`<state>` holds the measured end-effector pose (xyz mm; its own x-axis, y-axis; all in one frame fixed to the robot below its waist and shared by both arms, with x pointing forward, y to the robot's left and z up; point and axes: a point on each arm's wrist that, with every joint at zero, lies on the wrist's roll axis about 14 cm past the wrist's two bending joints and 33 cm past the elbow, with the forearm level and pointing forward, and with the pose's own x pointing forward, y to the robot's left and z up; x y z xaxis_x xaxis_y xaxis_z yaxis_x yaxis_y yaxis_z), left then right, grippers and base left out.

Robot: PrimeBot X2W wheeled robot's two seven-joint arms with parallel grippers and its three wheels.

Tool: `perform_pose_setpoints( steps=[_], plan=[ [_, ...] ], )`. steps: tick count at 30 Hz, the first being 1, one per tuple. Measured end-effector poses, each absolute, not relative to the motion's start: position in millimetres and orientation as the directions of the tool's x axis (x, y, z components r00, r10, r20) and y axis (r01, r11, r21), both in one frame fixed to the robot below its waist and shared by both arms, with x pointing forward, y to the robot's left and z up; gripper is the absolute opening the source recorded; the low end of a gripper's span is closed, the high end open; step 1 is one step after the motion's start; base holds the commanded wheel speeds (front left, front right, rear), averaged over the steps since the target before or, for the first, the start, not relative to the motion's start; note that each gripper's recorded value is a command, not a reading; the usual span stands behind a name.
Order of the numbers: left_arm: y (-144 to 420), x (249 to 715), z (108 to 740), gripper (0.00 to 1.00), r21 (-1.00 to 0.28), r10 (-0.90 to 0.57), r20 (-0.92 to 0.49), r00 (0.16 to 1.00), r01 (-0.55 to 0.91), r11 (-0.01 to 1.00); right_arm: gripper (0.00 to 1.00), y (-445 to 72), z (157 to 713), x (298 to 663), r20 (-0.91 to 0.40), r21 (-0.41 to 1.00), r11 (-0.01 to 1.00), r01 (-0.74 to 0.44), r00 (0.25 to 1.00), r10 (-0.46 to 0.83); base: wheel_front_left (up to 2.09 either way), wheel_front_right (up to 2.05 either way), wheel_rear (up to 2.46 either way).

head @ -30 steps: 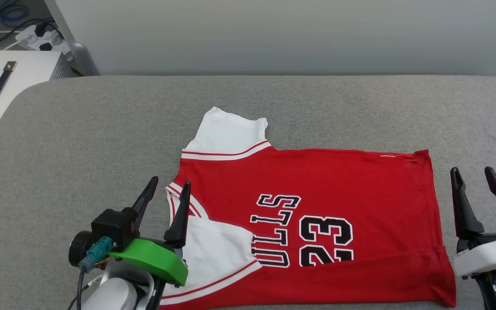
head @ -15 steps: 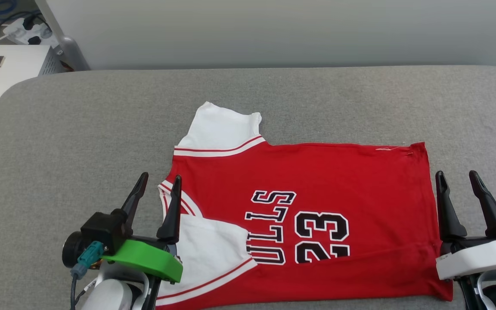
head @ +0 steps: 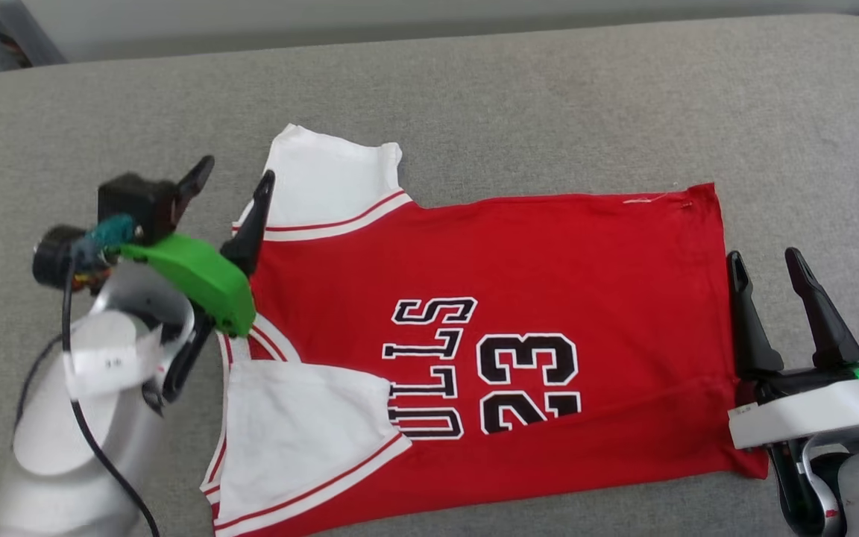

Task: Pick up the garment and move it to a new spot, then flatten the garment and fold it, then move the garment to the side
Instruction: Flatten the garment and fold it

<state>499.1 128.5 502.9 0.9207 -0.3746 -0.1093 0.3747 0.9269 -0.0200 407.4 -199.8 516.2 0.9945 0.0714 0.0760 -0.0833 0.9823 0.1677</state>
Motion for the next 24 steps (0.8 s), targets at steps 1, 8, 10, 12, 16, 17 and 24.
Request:
perform_pose_setpoints(
  steps=[1,8,10,12,16,17,24],
  plan=[
    [124.8,510.1,502.1,1.0,-0.006,-0.39,-0.145,0.909,0.393,0.92,1.0,-200.6,514.0,409.3,0.071,0.171,0.982,-0.079,0.995,0.068,0.0,0.0,0.0],
    [106.3,565.4,471.6,1.0,-0.05,-0.415,-0.443,0.795,0.44,0.897,1.0,-207.0,498.3,418.2,0.038,0.169,0.984,-0.054,0.998,0.048,0.0,0.0,0.0],
    [107.1,573.0,455.6,1.0,-0.057,-0.401,-0.528,0.748,0.44,0.896,1.0,-207.7,494.5,419.8,0.031,0.181,0.982,-0.046,0.999,0.041,0.0,0.0,0.0],
    [108.4,578.4,440.0,1.0,-0.036,-0.378,-0.606,0.7,0.451,0.892,1.0,-207.3,491.5,420.9,0.026,0.185,0.982,-0.044,0.999,0.04,0.0,0.0,0.0],
    [107.5,587.5,414.3,1.0,-0.036,-0.351,-0.705,0.616,0.464,0.885,1.0,-212.8,483.5,421.7,0.008,0.18,0.983,-0.025,1.0,0.024,0.0,0.0,0.0],
    [108.8,591.5,409.4,1.0,-0.029,-0.342,-0.717,0.608,0.463,0.886,1.0,-214.9,479.7,421.4,-0.004,0.181,0.983,-0.016,1.0,0.017,0.0,0.0,0.0],
    [118.4,607.5,374.8,1.0,-0.012,-0.286,-0.779,0.558,0.443,0.896,1.0,-216.7,457.8,419.9,-0.075,0.187,0.982,0.004,0.997,0.01,0.0,0.0,0.0]
  ],
)
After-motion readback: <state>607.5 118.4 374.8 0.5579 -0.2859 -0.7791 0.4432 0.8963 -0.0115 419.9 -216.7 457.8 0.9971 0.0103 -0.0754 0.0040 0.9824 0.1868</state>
